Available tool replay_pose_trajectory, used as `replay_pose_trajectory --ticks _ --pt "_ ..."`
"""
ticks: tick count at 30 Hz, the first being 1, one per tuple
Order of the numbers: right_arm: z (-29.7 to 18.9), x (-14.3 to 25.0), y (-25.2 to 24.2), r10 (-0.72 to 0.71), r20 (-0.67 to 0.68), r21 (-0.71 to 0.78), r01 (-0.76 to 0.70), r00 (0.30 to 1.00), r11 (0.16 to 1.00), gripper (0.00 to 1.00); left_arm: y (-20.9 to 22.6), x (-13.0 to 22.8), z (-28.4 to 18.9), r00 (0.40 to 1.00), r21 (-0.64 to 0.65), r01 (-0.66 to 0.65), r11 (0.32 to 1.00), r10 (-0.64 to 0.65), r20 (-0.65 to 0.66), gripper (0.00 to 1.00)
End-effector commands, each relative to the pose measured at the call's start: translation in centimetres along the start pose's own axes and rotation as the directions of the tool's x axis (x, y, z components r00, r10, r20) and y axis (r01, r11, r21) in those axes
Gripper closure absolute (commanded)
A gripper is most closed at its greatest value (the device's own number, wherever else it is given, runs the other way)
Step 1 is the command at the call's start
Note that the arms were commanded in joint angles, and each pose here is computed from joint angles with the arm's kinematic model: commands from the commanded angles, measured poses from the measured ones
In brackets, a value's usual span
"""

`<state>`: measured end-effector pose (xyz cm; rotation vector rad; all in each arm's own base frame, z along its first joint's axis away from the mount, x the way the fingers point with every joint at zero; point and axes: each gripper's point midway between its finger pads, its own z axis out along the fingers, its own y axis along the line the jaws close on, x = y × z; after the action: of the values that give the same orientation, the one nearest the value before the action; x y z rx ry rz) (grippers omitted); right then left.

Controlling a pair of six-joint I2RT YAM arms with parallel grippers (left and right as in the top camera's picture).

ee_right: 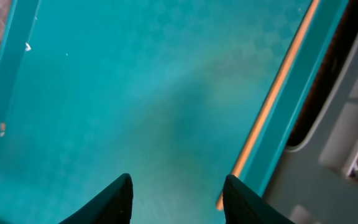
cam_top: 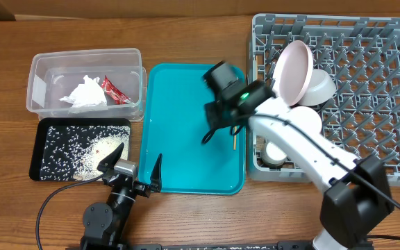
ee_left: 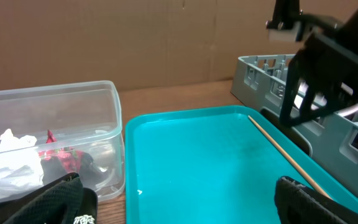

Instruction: Sort waste into correct bins and load items into the dishwasher

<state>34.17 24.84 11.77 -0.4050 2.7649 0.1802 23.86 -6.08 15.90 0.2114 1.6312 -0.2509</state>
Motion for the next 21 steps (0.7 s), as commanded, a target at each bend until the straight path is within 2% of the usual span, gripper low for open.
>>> replay_pose_trajectory --ticks 1,13,16,21 --pt "2.4 0.7 -3.2 0.064 0.050 0.217 -0.074 0.997 0.973 0.52 0.0 0.1 0.0 1.000 0.002 0.000 1.000 0.000 -0.001 0.00" --pt "9.3 3.4 -5.2 0.097 -0.078 0.267 -0.073 0.992 0.961 0.53 0.0 0.1 0.0 1.000 0.002 0.000 1.000 0.000 -0.001 0.00" --pt "10.2 4.3 -5.2 0.099 -0.114 0.269 -0.065 0.989 0.961 0.58 0.0 0.1 0.0 1.000 0.002 0.000 1.000 0.000 -0.001 0.00" --pt "10.6 5.7 -3.3 0.109 -0.196 0.160 -0.078 0.974 0.984 0.75 0.0 0.1 0.0 1.000 0.002 0.000 1.000 0.000 -0.001 0.00"
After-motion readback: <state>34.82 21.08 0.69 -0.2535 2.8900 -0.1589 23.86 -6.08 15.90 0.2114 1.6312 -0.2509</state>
